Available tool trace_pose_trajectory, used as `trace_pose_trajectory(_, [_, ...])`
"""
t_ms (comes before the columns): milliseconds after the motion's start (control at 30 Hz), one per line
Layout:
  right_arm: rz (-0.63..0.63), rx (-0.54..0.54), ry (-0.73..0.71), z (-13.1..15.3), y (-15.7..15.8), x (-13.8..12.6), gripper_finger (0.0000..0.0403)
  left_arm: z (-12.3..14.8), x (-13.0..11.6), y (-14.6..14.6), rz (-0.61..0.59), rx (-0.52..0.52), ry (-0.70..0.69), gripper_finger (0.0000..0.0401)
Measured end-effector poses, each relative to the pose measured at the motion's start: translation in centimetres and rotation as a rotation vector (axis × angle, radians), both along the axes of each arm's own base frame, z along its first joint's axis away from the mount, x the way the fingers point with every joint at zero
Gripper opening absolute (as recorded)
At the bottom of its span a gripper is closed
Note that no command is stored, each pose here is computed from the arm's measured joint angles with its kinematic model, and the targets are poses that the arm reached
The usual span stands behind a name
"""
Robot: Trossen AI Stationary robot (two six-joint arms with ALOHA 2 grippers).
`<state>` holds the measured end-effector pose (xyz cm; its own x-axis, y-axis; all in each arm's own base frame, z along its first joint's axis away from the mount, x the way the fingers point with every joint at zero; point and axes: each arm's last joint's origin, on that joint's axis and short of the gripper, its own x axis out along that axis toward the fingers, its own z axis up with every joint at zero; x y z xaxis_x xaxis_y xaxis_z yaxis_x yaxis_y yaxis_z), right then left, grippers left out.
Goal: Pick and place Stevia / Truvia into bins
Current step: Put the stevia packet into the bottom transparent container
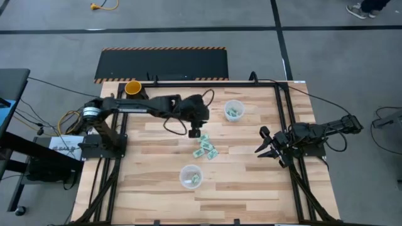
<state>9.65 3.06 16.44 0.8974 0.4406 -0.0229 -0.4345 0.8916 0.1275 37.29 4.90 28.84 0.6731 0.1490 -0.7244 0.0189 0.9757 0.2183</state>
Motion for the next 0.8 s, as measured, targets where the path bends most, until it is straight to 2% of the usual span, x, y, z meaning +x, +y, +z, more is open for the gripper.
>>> trace_pose_trajectory(233, [0.0, 0.0, 0.0, 0.0, 0.0, 0.0, 0.0087, -5.0, 2.2, -1.4, -0.172, 0.018, 0.15, 0.0103])
trace_pose_trajectory(333, [0.0, 0.0, 0.0, 0.0, 0.0, 0.0, 0.0087, -6.5, 3.0, -1.7, -0.232, -0.048, 0.157, 0.0103])
trace_pose_trajectory(400, [0.0, 0.0, 0.0, 0.0, 0.0, 0.0, 0.0087, -7.1, 3.2, -1.6, -0.26, -0.093, 0.157, 0.0103])
trace_pose_trajectory(600, [0.0, 0.0, 0.0, 0.0, 0.0, 0.0, 0.0087, -9.3, 3.5, -2.4, -0.307, -0.14, 0.242, 0.0103])
trace_pose_trajectory(800, [0.0, 0.0, 0.0, 0.0, 0.0, 0.0, 0.0087, -9.7, 3.5, -4.1, -0.336, -0.127, 0.274, 0.0103])
